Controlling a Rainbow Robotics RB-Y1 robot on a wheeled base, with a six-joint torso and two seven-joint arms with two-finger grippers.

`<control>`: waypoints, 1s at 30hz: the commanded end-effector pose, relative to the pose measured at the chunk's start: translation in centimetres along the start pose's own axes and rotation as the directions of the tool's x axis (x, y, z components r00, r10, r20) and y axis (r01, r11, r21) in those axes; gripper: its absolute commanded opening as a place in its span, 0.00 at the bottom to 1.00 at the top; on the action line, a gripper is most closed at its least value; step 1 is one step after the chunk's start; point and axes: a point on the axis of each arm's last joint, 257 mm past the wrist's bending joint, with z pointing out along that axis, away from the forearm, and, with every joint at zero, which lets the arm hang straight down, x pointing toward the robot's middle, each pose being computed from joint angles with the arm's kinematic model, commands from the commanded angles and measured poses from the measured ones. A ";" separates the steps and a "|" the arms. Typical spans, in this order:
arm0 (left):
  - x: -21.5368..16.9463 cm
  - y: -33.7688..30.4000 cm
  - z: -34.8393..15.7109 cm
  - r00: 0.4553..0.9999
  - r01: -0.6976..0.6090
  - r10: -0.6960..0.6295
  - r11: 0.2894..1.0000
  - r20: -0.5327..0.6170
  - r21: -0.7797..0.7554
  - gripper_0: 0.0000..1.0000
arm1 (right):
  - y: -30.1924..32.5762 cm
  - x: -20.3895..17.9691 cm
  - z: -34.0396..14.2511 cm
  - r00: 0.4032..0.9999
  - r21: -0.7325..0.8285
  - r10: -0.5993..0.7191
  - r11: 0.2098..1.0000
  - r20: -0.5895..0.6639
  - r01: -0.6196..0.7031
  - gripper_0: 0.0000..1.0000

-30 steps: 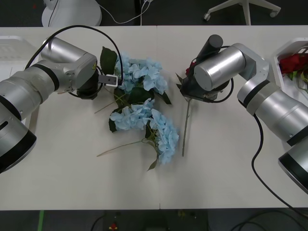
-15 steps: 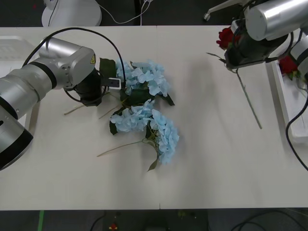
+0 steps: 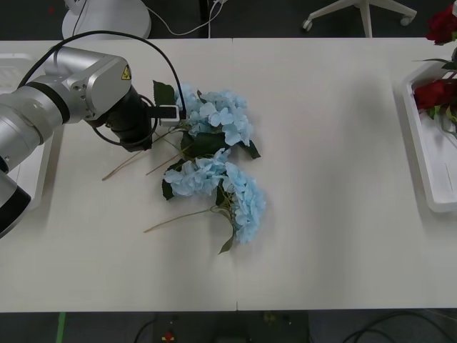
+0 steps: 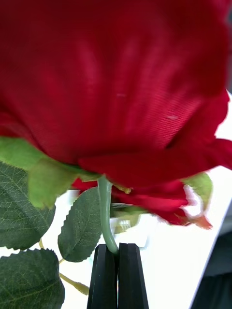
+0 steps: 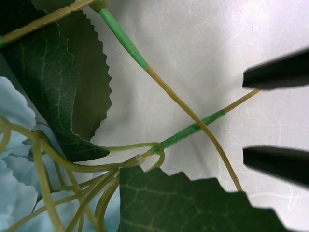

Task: Put the red flowers into the right box and the blue flowers into the left box

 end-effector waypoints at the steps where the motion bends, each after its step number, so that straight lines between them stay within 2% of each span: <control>1: -0.6 3.7 -3.2 1.000 -0.013 0.014 0.997 0.016 -0.075 1.00 | -7.4 0.0 -0.2 0.999 0.133 -0.025 0.991 0.049 0.018 0.00; 9: 0.7 2.1 -1.6 0.999 0.032 -0.032 0.999 -0.001 -0.044 1.00 | -8.1 3.9 3.8 0.999 0.180 0.017 0.983 0.031 -0.022 0.00; 16: 1.8 -0.1 0.2 0.974 0.225 -0.225 0.974 -0.015 -0.010 1.00 | -7.4 8.6 7.2 0.998 0.194 0.050 0.980 0.029 -0.054 0.00; 20: 1.9 -1.0 1.0 0.954 0.297 -0.297 0.955 -0.025 0.000 1.00 | -5.4 10.1 9.1 0.997 0.178 0.050 0.982 0.058 -0.059 0.00; 24: 2.0 -1.3 1.6 0.950 0.312 -0.312 0.950 -0.035 -0.009 0.99 | -3.1 12.3 10.6 0.999 0.160 0.043 0.986 0.033 -0.048 0.00; 28: 2.7 -1.3 2.4 0.957 0.282 -0.284 0.959 -0.059 -0.040 0.49 | -1.2 13.5 11.5 0.998 0.128 0.063 0.990 0.019 -0.065 0.00; 29: 2.7 -1.4 2.7 0.957 0.281 -0.283 0.959 -0.059 -0.043 0.22 | -0.7 13.3 11.6 0.998 0.120 0.064 0.990 0.021 -0.067 0.00; 30: 2.8 -1.4 2.8 0.957 0.280 -0.282 0.959 -0.059 -0.046 0.07 | -0.6 13.5 11.7 0.998 0.118 0.065 0.991 0.017 -0.066 0.00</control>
